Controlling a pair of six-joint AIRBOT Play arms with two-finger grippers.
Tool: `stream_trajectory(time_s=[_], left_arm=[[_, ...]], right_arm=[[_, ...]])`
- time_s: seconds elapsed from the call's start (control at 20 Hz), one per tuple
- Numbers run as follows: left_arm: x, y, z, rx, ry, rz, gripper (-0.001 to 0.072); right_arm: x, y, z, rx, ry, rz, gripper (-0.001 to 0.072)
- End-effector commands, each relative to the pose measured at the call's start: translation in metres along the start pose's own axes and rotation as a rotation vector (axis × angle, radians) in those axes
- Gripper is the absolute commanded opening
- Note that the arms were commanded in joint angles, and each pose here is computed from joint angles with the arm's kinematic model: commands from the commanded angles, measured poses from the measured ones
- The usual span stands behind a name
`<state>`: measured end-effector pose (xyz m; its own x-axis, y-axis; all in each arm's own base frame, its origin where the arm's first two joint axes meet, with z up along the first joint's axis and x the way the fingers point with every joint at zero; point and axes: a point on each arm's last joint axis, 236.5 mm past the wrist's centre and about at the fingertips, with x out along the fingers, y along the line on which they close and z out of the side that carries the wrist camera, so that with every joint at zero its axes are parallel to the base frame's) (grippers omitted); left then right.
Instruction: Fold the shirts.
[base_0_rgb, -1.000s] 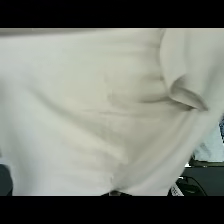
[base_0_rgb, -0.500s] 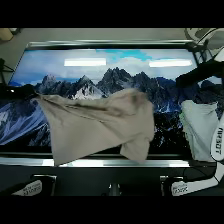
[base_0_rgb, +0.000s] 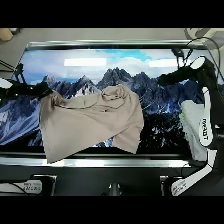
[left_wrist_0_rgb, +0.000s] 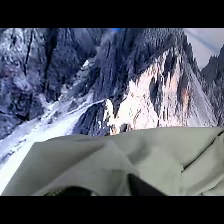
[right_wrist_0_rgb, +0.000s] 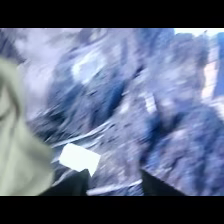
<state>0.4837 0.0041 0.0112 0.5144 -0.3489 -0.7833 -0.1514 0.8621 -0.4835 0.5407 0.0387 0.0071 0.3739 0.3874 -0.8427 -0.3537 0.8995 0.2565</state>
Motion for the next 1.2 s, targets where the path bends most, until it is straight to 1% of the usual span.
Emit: stream_trajectory(time_s=[0.0, 0.05, 0.1, 0.15, 0.25, 0.3, 0.35, 0.45, 0.7, 0.75, 0.8, 0.85, 0.9, 1.05, 1.1, 1.15], left_arm=[[-0.004, 0.02, -0.022, 0.008, 0.114, 0.051, 0.0638], [-0.013, 0.032, -0.039, -0.004, 0.198, 0.087, 0.0637], [-0.023, 0.047, -0.06, -0.029, 0.292, 0.14, 0.0635], [-0.034, 0.062, -0.079, -0.044, 0.369, 0.199, 0.0632], [-0.051, 0.082, -0.109, -0.034, 0.456, 0.287, 0.063], [-0.058, 0.086, -0.123, -0.029, 0.47, 0.312, 0.063], [-0.064, 0.09, -0.137, -0.032, 0.479, 0.325, 0.063], [-0.075, 0.094, -0.165, -0.06, 0.489, 0.328, 0.0631], [-0.099, 0.108, -0.215, -0.148, 0.493, 0.339, 0.0632], [-0.101, 0.109, -0.219, -0.156, 0.491, 0.34, 0.0632], [-0.102, 0.109, -0.22, -0.159, 0.487, 0.341, 0.0632], [-0.103, 0.109, -0.219, -0.158, 0.483, 0.34, 0.0632], [-0.102, 0.106, -0.219, -0.162, 0.482, 0.331, 0.0632], [-0.098, 0.098, -0.218, -0.177, 0.476, 0.294, 0.0632], [-0.096, 0.095, -0.219, -0.185, 0.477, 0.279, 0.0639], [-0.094, 0.093, -0.222, -0.194, 0.484, 0.268, 0.0663]], right_arm=[[0.01, 0.027, -0.062, -0.106, 0.247, 0.163, 0.0399], [0.005, 0.033, -0.079, -0.13, 0.318, 0.203, 0.0435], [0.0, 0.04, -0.097, -0.128, 0.39, 0.239, 0.0445], [-0.001, 0.048, -0.112, -0.112, 0.442, 0.284, 0.0484], [0.006, 0.073, -0.136, -0.04, 0.491, 0.408, 0.0497], [0.012, 0.088, -0.146, -0.006, 0.5, 0.478, 0.0498], [0.018, 0.099, -0.155, -0.002, 0.514, 0.514, 0.0503], [0.037, 0.109, -0.17, -0.006, 0.543, 0.5, 0.0506], [0.069, 0.131, -0.18, -0.023, 0.542, 0.462, 0.0504], [0.073, 0.134, -0.177, -0.031, 0.531, 0.456, 0.0468], [0.075, 0.136, -0.176, -0.034, 0.524, 0.454, 0.0313], [0.075, 0.136, -0.176, -0.036, 0.523, 0.453, 0.0112], [0.074, 0.134, -0.174, -0.035, 0.515, 0.448, 0.001], [0.063, 0.112, -0.145, -0.051, 0.411, 0.4, 0.0011], [0.055, 0.094, -0.125, -0.037, 0.341, 0.357, 0.001], [0.045, 0.074, -0.108, -0.002, 0.275, 0.309, 0.001]])
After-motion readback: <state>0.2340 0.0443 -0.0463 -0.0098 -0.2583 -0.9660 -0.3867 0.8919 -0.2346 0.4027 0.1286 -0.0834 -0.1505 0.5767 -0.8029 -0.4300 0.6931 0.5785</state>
